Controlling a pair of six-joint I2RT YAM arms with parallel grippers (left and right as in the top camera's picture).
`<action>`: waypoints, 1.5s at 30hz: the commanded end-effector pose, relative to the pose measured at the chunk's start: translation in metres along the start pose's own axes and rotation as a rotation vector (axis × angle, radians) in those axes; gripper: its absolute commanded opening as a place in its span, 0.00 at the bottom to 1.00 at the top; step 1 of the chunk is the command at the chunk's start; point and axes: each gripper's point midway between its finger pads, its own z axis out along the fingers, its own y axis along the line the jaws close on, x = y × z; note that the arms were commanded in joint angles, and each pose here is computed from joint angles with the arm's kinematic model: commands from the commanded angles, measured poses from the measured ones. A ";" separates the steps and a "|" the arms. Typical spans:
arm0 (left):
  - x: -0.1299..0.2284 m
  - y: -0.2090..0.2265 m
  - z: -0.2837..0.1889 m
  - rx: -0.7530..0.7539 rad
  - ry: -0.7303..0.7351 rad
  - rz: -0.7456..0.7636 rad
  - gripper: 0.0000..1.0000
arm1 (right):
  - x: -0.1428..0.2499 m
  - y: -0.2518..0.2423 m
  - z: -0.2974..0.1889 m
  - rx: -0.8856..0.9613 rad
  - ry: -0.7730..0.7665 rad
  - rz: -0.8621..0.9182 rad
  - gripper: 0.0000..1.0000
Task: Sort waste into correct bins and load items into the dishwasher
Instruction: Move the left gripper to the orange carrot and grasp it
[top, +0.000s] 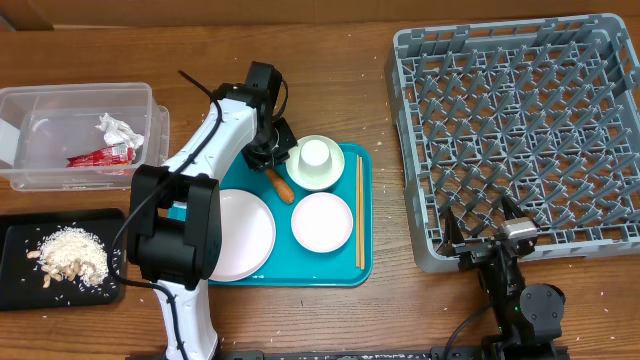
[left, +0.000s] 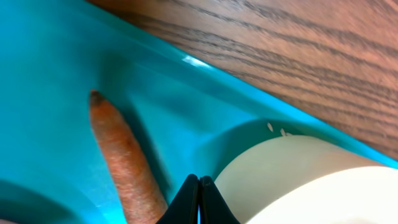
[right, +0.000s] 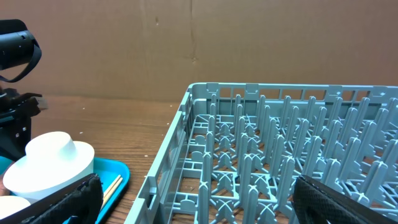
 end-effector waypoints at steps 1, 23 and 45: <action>0.010 -0.010 0.003 0.060 0.060 0.075 0.04 | 0.002 -0.001 0.000 0.002 -0.005 -0.004 1.00; 0.004 0.026 -0.035 -0.140 -0.031 0.044 0.04 | 0.002 -0.001 0.000 0.002 -0.005 -0.004 1.00; 0.032 0.039 0.005 -0.146 0.034 -0.109 0.34 | 0.002 -0.001 0.000 0.002 -0.005 -0.004 1.00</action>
